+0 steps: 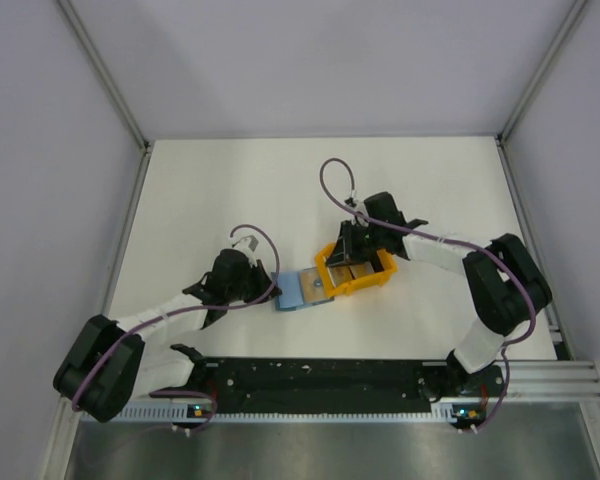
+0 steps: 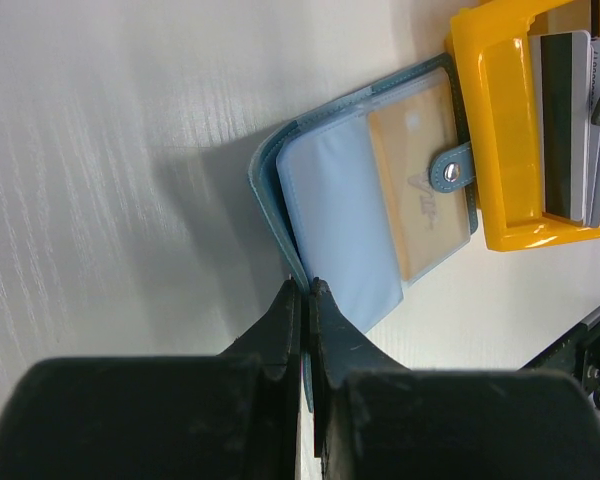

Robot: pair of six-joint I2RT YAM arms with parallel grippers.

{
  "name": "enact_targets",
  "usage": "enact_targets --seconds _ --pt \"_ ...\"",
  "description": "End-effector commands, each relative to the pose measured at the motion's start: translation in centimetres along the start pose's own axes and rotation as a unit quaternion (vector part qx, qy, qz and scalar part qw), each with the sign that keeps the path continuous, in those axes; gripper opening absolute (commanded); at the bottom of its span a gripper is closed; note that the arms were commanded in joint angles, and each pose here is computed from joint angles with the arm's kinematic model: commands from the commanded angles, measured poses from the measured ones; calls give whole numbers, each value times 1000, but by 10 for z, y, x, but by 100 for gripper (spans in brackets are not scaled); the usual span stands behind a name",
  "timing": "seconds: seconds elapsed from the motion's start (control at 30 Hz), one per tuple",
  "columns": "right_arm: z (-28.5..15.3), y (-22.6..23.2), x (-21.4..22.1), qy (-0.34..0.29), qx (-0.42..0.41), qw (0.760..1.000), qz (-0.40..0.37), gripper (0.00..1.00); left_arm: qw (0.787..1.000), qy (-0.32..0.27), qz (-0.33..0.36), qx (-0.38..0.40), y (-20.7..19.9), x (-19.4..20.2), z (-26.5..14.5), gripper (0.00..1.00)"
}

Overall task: Put the credit cards into the card holder
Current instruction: Pick up the credit card from the storage box.

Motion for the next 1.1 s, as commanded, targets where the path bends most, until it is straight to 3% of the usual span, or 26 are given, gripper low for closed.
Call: enact_targets --seconds 0.0,0.17,0.23,0.5,0.7,1.07 --pt "-11 23 -8 -15 -49 999 -18 13 999 -11 14 47 -24 -12 1 0" --pt "-18 15 -13 -28 -35 999 -12 10 999 -10 14 48 -24 -11 1 0" --pt "-21 12 -15 -36 -18 999 -16 3 999 -11 14 48 -24 -12 1 0" --pt "-26 9 -19 -47 -1 999 -21 2 999 -8 15 49 -24 -11 1 0" --pt "-55 -1 -37 -107 96 989 -41 0 999 -12 15 47 -25 -13 0 0" --pt "-24 -35 -7 -23 133 991 -27 0 998 -10 16 53 -26 -12 1 0"
Point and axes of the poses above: each gripper's point midway between its finger pads, its own z axis out along the fingers, its own y axis along the line the jaws close on, x = y × z, the point moved 2 cm from there along -z, back along the fingers, and after that the axes turned 8 degrees about -z, right-handed, at the moved point
